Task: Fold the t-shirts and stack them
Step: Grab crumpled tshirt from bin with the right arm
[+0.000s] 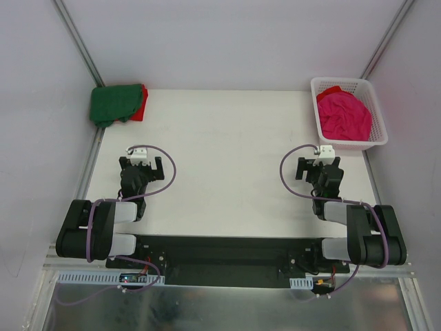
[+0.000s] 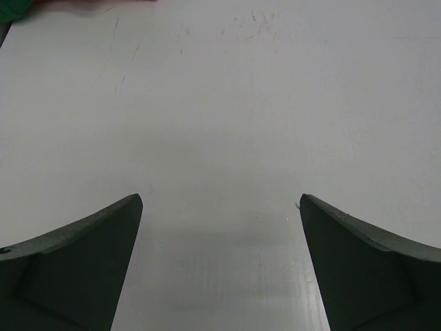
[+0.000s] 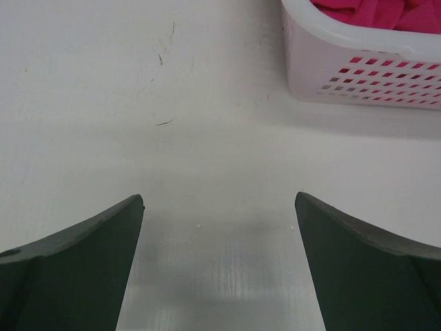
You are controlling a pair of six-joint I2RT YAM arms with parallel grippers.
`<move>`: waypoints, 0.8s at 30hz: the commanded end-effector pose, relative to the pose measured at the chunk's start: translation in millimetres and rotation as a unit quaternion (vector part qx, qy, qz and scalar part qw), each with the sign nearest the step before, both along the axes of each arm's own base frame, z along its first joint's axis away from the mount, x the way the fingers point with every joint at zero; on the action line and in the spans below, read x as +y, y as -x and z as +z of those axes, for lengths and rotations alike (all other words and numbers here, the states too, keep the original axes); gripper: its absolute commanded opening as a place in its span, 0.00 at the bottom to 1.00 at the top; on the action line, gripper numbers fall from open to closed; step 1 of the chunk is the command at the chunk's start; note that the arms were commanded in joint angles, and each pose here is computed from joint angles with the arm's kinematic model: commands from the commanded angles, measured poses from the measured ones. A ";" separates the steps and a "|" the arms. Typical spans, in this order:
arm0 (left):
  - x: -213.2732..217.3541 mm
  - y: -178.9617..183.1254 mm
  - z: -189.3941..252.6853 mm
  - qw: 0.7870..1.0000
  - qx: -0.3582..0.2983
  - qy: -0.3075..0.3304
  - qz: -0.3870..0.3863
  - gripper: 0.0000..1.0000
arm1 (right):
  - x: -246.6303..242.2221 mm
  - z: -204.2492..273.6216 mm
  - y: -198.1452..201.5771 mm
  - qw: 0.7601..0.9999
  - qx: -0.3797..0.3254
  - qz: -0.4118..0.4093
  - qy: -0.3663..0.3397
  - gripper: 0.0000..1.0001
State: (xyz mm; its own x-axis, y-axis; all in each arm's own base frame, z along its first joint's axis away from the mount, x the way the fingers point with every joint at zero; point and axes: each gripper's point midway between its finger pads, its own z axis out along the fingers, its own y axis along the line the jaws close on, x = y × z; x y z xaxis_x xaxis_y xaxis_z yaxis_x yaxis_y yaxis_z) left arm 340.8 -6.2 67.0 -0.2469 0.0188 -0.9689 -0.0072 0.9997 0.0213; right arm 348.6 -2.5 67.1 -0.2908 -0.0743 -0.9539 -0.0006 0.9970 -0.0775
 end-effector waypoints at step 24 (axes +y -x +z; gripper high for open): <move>3.7 -9.7 15.1 1.000 -0.025 0.005 0.006 0.99 | -11.7 160.9 -39.0 0.985 0.074 -0.154 0.001 0.96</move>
State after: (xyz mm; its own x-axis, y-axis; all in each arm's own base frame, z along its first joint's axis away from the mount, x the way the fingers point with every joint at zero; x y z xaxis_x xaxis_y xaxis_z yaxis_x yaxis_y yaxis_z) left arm 341.2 -6.1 67.3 -0.2466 0.0188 -0.9689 -0.0076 0.9997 0.0213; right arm 392.6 -12.4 204.5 -0.3596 -0.0033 -0.9331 0.2435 0.9650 -0.0973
